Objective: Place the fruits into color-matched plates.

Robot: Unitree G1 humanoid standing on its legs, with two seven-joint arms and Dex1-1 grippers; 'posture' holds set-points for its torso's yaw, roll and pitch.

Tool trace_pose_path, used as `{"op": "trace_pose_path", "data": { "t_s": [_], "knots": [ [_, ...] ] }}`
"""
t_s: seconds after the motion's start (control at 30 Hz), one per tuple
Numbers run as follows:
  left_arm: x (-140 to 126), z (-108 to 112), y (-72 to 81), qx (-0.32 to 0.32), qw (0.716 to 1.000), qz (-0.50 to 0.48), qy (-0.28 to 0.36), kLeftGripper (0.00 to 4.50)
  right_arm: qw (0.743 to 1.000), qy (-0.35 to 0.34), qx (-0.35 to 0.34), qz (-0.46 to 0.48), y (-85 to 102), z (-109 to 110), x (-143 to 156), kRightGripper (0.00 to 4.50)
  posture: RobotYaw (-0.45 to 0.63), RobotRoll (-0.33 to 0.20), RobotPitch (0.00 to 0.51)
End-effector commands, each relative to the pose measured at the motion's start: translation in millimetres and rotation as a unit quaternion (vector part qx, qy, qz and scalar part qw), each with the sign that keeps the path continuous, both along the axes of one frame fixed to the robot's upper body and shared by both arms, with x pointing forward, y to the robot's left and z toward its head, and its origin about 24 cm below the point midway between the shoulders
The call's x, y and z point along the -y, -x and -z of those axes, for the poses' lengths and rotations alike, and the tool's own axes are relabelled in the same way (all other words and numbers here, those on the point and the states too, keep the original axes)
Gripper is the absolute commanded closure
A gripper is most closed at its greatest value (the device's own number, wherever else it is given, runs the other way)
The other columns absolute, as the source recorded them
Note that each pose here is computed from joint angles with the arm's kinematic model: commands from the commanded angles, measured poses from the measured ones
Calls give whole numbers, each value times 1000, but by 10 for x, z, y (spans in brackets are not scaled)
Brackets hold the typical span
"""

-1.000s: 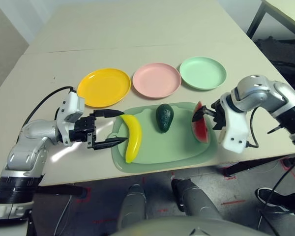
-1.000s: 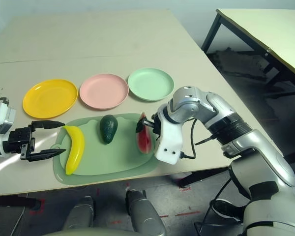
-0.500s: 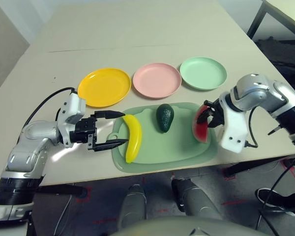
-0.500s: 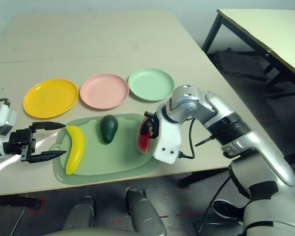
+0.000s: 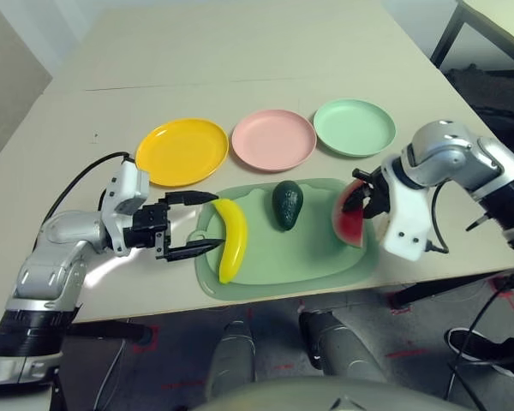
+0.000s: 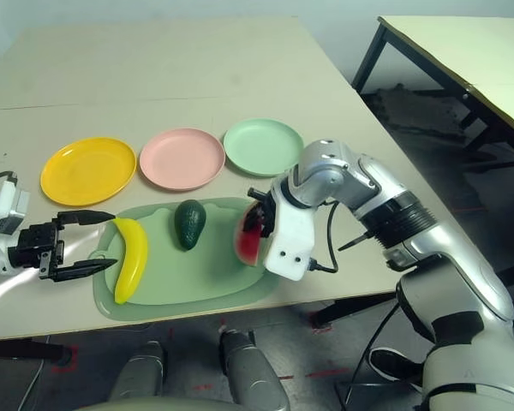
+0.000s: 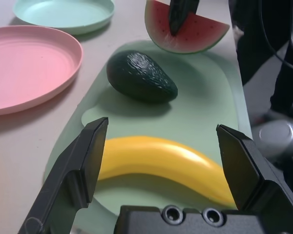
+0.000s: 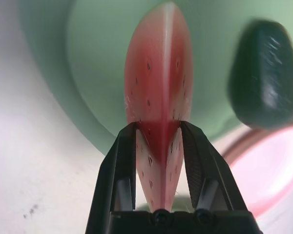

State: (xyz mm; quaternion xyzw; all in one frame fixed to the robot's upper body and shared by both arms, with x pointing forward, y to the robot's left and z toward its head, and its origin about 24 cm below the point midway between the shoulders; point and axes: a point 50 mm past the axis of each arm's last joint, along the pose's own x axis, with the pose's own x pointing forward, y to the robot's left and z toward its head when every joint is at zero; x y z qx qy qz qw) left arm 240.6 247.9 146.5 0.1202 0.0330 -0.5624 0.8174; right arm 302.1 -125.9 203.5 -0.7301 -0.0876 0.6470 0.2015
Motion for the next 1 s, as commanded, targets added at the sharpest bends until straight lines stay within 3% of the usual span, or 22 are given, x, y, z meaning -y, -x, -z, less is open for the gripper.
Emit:
{"op": "trace_pose_path", "data": {
  "t_s": [0.03, 0.2, 0.53, 0.77, 1.0],
  "knots": [
    [-16, -34, -5, 4, 1000, -13, 4, 0, 1000, -17, 11, 9, -67, -159, -36, 3182, -39, 0, 160],
    [15, -30, -34, 5, 999, -38, 9, 0, 999, -34, 12, 15, -111, -290, -116, 3182, -42, 0, 160],
    [102, -148, -131, 23, 990, -119, 68, 0, 980, -146, 102, 89, -591, -721, -491, 3183, -36, 0, 162],
    [106, -101, -182, 37, 986, -155, 44, 0, 962, -218, 105, 127, -769, -504, -858, 3183, -8, 0, 171],
    [125, -72, -198, 53, 983, -177, 20, 0, 950, -245, 118, 155, -844, -238, -1005, 3183, 26, 0, 181]
  ]
}}
